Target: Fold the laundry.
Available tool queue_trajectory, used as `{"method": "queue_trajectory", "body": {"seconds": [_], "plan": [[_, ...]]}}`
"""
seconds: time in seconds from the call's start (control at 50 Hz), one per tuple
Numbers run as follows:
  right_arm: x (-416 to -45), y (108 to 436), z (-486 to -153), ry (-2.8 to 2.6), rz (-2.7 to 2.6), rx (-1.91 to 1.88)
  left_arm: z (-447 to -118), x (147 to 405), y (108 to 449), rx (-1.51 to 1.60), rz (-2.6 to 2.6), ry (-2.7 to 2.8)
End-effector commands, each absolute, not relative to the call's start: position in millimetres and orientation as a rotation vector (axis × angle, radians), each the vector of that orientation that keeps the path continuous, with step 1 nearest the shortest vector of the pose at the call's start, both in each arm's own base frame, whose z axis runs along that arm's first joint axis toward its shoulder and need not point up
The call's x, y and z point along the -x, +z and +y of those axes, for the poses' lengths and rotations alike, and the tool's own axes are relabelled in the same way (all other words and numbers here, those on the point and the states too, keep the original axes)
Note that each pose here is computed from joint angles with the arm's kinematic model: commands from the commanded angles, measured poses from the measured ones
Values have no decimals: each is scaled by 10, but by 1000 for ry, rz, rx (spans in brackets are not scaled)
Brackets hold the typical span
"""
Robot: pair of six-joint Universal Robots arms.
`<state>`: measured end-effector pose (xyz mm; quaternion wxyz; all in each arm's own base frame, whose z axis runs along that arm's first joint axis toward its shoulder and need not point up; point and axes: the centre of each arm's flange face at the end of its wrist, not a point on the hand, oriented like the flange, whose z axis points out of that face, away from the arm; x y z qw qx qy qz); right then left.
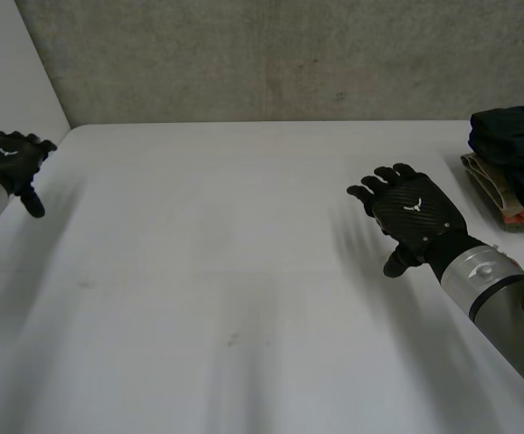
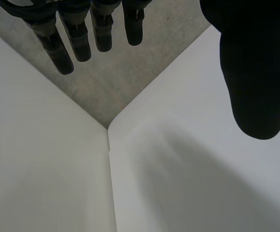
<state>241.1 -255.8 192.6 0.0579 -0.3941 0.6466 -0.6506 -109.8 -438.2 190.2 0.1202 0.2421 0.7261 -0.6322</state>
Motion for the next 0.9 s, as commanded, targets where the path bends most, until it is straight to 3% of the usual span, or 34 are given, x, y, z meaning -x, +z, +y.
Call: {"method": "queue_trajectory", "body": {"seconds": [0.02,0.16,0.26,0.42,0.76,0.9], "plan": [[-2409,1909,-2538,-1947,1975,1195,-4006,969,2140,-542,2259,-1685],[-2426,1920,-2511,-1929,1976,1200,-3507,850,2180,-387,2414,-1560],[-2436,1919,-2493,-1912,1976,1206,-3121,905,2073,-388,2480,-1512],[-2448,1933,-2448,-1896,1981,1216,-2816,988,2051,-409,2393,-1558],[-2360,2042,-2502,-1921,2007,1186,-3086,715,2055,-263,2207,-1629],[-2300,2131,-2590,-1940,2049,1133,-3016,916,2157,-264,2215,-1603]]}}
